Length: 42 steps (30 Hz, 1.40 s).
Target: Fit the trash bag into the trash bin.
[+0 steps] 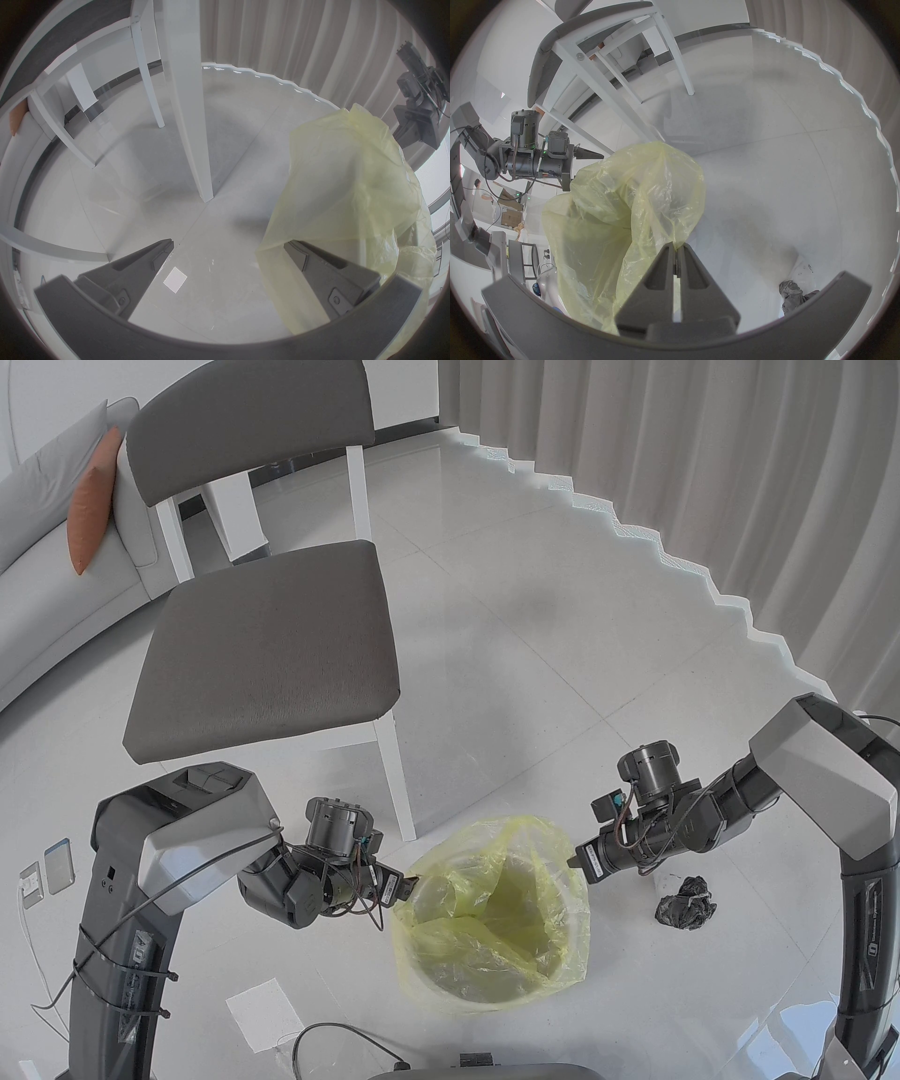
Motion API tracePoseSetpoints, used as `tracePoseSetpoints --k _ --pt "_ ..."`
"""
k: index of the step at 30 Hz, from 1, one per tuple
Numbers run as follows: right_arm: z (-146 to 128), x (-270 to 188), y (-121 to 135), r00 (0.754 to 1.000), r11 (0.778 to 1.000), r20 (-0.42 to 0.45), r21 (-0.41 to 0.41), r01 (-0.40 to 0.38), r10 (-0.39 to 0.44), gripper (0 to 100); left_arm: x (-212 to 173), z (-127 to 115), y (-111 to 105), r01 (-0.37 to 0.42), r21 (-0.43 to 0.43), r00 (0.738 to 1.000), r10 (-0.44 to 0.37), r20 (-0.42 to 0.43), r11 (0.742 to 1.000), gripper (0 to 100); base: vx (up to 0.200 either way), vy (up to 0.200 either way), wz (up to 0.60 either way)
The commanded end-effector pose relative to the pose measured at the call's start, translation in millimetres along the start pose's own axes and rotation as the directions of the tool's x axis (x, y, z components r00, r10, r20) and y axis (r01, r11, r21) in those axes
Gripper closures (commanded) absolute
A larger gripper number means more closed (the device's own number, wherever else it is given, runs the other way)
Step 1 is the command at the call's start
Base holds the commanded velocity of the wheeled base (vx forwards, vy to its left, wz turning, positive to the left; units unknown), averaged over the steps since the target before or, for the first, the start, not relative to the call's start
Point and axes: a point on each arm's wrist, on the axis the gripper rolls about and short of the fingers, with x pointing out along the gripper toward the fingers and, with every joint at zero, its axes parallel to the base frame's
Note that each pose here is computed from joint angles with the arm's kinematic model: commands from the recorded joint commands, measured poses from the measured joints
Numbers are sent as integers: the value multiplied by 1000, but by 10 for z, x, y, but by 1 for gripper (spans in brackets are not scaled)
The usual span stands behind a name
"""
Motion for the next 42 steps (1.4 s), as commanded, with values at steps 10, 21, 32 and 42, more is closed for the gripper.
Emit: tracePoseSetpoints --k 10,21,32,42 --pt "-67 79 -301 997 999 -68 27 30 -28 100 4 -37 -10 3 4 1000 -3 -18 1000 0 0 0 0" --pt "-1 521 -317 984 1000 -178 13 -7 9 100 38 -86 -17 6 9 999 -6 -36 1000 0 0 0 0" --pt "188 712 -238 940 997 -337 -27 -66 53 100 96 -95 -32 8 6 999 -7 -33 1000 0 0 0 0" --pt "77 775 -116 906 993 -419 -56 -100 68 100 60 -99 -99 20 16 999 -20 -39 1000 0 0 0 0"
